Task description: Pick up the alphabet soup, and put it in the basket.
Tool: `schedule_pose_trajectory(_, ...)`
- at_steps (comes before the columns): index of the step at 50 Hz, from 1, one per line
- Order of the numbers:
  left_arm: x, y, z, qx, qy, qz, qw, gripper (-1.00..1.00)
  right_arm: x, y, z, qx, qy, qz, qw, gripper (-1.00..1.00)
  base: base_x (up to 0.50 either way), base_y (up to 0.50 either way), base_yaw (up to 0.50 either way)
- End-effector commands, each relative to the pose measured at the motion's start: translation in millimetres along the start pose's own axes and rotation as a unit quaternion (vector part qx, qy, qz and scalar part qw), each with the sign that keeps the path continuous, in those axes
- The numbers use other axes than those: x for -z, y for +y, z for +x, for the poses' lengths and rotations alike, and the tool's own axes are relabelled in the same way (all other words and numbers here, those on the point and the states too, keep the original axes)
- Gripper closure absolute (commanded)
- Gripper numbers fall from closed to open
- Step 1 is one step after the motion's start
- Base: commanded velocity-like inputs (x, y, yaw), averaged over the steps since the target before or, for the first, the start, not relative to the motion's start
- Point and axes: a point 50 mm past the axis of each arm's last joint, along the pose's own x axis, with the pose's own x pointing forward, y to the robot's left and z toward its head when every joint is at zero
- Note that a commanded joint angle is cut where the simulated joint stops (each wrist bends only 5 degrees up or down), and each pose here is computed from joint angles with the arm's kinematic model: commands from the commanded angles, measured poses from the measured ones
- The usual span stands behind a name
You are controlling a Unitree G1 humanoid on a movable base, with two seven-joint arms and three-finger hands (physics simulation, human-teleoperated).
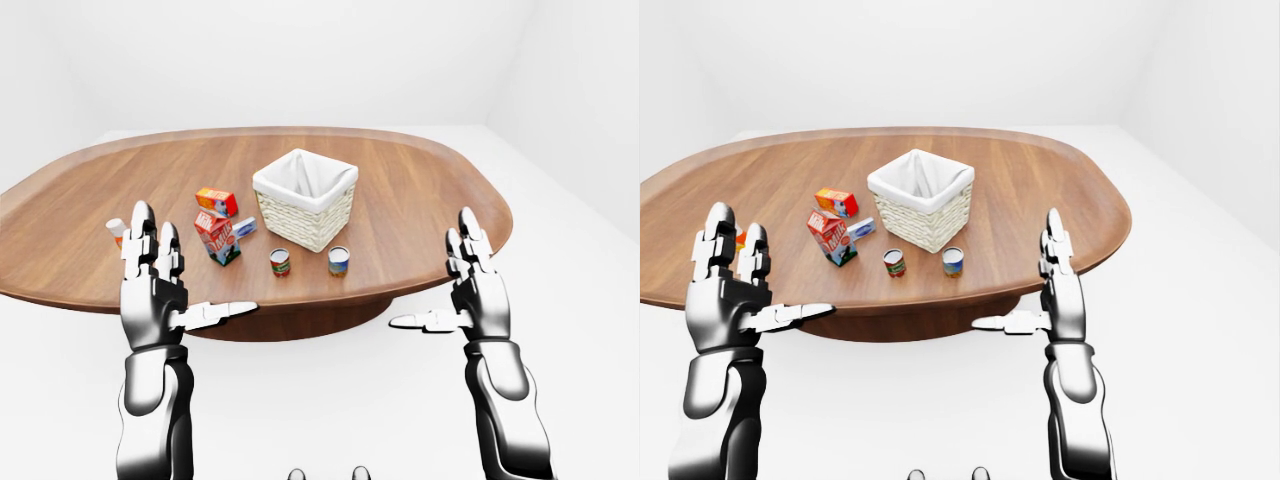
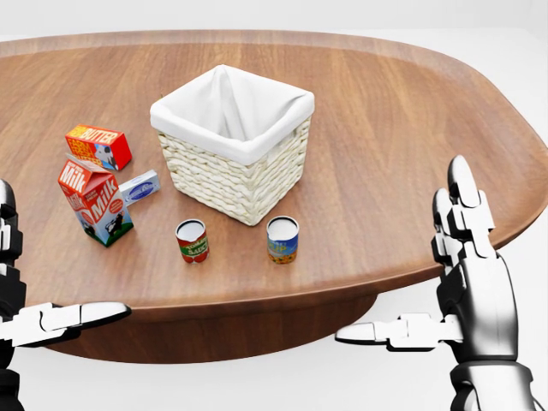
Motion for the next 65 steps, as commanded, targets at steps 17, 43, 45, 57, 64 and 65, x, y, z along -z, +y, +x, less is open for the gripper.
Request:
schedule_pose_trajectory(17,0.2,0.5,-0.2,-0.001,0.001,0.001,1.000,-1.00,3.5,1.9,-0.3,-0.003,0.008,-0.005,1.000,-1.00,0.00,0.00,0.00)
schedule_pose_trajectory(43,3.2,0.6,0.3,0.001,0.007,0.003,1.000,-1.00,11.1,5.8,-0.8,-0.012,0.025,-0.015,1.000,-1.00,0.20,0.00,0.00)
schedule_pose_trajectory(45,3.4,0.7,0.3,0.001,0.007,0.003,1.000,-1.00,11.3,5.8,-0.8,-0.012,0.025,-0.015,0.999,-1.00,0.32,0.00,0.00)
schedule_pose_trajectory(57,4.3,0.1,0.0,0.001,0.009,0.004,1.000,-1.00,11.3,6.0,-1.1,-0.013,0.026,-0.016,0.999,-1.00,0.32,0.00,0.00)
schedule_pose_trajectory(64,3.9,-0.5,-0.6,0.002,0.009,0.005,1.000,-1.00,11.9,6.1,-1.0,-0.013,0.027,-0.016,0.999,-1.00,0.32,0.00,0.00)
schedule_pose_trajectory(65,3.6,-0.6,-0.5,0.002,0.008,0.005,1.000,-1.00,12.2,6.0,-0.9,-0.013,0.027,-0.016,0.999,-1.00,0.31,0.00,0.00)
